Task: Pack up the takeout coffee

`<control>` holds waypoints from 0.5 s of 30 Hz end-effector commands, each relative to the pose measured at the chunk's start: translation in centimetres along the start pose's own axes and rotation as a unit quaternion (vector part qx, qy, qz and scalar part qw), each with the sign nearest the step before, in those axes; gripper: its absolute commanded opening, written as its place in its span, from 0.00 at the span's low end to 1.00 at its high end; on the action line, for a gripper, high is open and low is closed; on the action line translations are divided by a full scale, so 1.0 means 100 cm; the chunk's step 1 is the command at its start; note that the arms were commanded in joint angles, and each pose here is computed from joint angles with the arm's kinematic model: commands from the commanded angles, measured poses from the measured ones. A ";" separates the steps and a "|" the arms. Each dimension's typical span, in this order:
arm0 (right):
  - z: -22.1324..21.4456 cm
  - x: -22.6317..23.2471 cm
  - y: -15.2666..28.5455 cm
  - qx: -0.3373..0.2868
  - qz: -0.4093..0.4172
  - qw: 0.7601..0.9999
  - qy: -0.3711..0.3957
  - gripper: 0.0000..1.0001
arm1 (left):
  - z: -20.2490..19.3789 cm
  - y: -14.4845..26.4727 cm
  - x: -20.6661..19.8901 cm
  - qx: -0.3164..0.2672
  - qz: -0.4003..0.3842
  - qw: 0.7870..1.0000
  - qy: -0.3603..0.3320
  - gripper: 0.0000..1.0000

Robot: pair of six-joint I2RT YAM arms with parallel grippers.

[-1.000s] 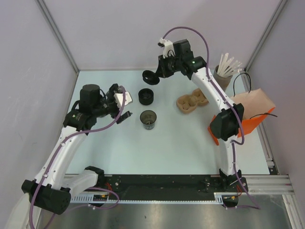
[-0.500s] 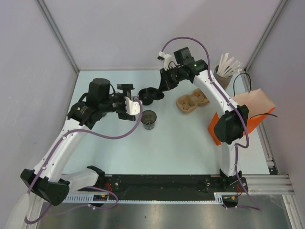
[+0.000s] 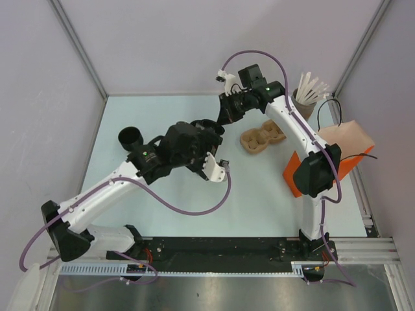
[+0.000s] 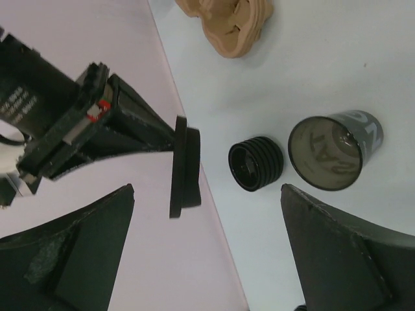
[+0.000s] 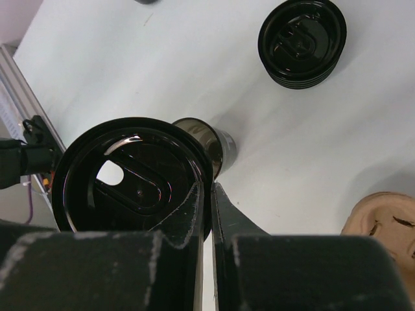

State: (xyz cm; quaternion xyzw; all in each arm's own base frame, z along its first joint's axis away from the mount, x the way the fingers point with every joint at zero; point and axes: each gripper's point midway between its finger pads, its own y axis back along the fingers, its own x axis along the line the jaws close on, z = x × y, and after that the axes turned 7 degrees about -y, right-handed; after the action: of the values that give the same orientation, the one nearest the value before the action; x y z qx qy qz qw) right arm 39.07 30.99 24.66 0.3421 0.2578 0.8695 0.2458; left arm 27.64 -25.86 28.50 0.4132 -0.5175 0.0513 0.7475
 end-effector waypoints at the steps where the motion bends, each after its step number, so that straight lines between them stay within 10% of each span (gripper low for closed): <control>1: 0.019 0.012 0.024 -0.040 0.014 0.999 -0.005 0.00 | 0.000 -0.011 0.023 0.047 0.038 0.998 -0.028 1.00; 15: 0.015 0.012 0.026 -0.034 0.016 0.999 -0.018 0.00 | -0.004 -0.042 0.029 0.084 0.040 0.996 -0.010 0.75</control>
State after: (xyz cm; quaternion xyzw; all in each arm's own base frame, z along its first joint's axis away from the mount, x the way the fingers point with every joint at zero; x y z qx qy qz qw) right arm 39.61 30.10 24.90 0.3649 0.2424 0.8624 0.2538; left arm 30.69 -28.74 25.68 0.4708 -0.5263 0.0791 0.7036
